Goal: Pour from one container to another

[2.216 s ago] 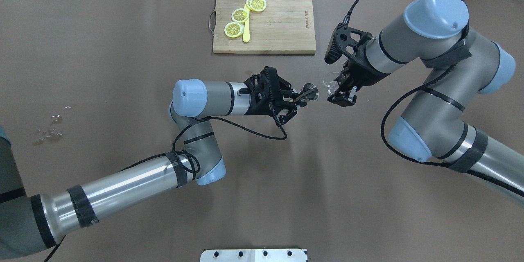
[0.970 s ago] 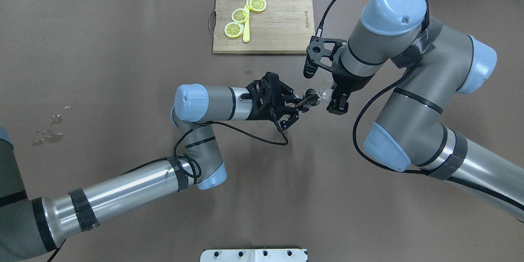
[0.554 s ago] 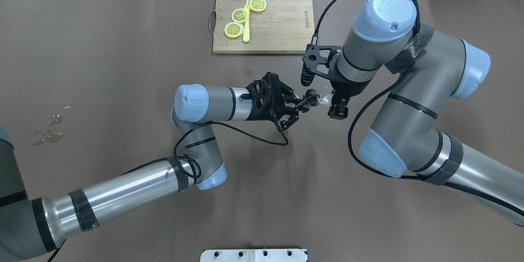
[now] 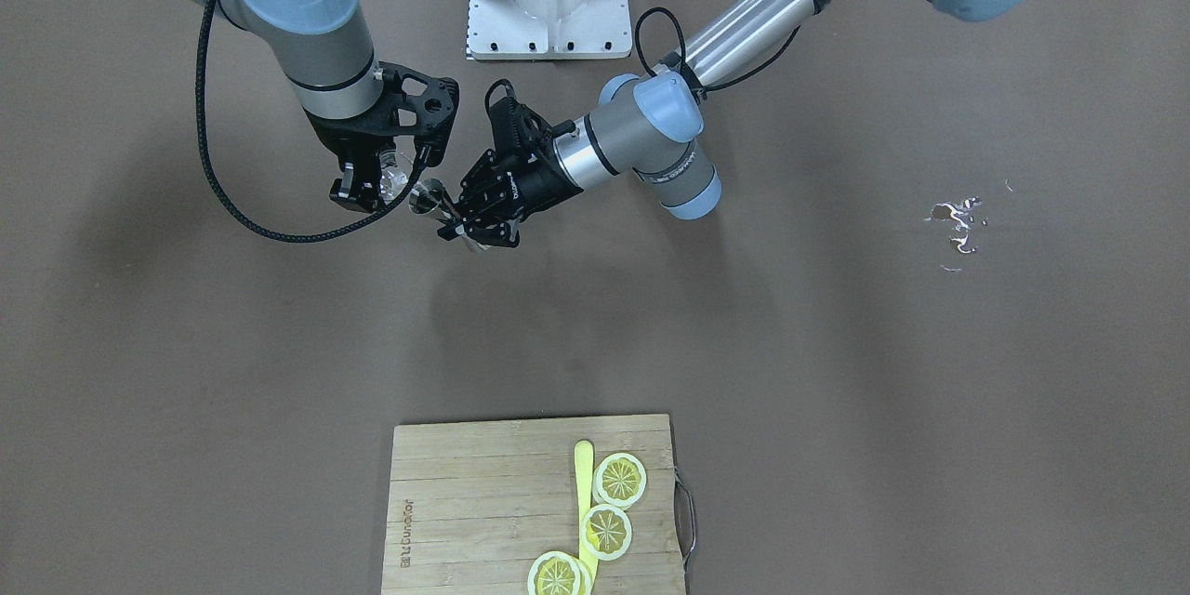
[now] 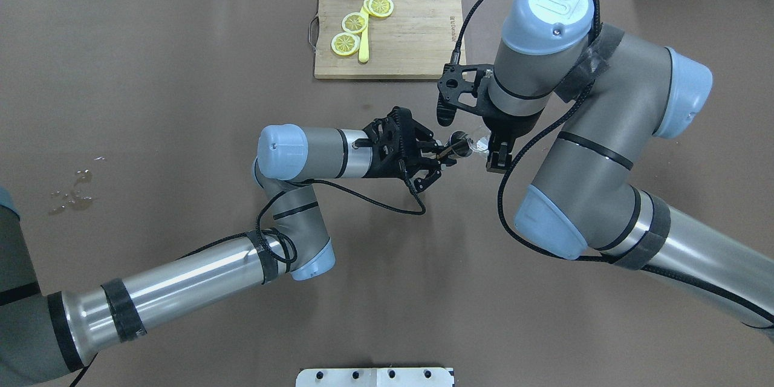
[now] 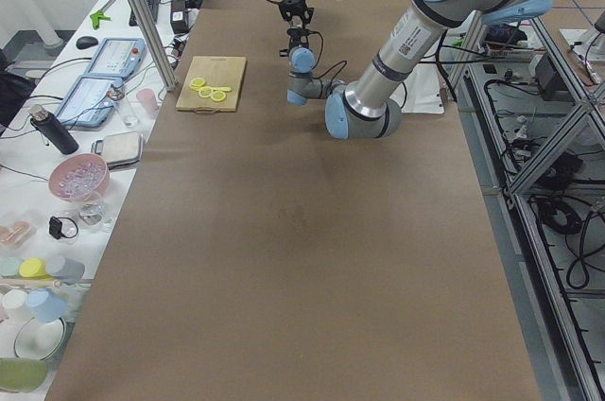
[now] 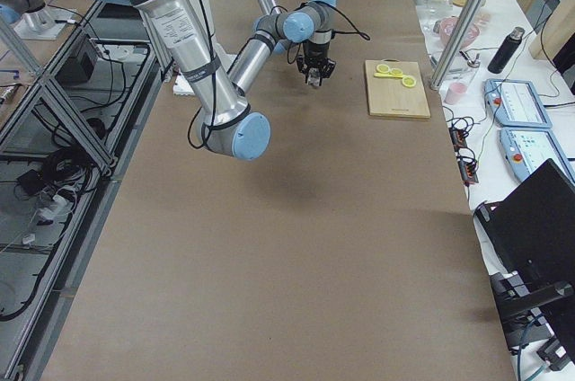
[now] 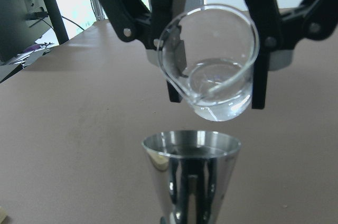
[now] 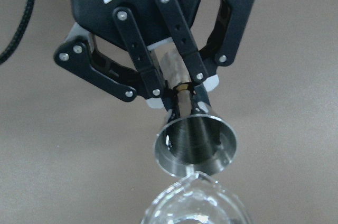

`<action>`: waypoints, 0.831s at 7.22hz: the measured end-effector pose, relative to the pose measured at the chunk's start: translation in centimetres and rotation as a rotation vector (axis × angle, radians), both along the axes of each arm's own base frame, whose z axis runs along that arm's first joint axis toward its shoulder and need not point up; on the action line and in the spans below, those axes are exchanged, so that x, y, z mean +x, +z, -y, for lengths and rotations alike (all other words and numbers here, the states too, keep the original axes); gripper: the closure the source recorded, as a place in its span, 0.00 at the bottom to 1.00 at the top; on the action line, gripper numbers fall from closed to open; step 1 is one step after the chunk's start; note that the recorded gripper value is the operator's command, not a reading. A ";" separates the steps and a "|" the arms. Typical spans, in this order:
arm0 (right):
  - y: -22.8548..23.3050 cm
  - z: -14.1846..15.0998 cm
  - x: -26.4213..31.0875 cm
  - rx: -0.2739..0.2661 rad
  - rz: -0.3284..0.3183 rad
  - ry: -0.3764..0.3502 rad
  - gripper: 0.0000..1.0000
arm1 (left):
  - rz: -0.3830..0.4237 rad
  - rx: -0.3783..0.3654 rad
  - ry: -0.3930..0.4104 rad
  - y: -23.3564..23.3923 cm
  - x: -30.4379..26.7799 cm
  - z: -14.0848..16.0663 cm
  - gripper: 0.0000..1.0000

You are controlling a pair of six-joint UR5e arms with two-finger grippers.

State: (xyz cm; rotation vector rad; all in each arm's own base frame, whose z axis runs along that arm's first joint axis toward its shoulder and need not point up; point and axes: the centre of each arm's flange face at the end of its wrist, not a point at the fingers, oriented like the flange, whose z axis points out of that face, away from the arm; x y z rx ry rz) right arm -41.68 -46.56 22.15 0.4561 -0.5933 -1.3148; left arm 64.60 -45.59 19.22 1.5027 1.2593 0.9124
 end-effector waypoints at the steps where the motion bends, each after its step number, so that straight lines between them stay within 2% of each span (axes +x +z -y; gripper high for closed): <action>1: -0.1 0.0 -0.2 0.000 -0.017 0.000 1.00 | -0.003 0.002 0.000 0.0 0.0 0.0 1.00; 6: -1.3 1.2 -2.0 -0.018 -0.089 -0.020 1.00 | -0.007 0.002 0.001 0.0 0.0 -0.2 1.00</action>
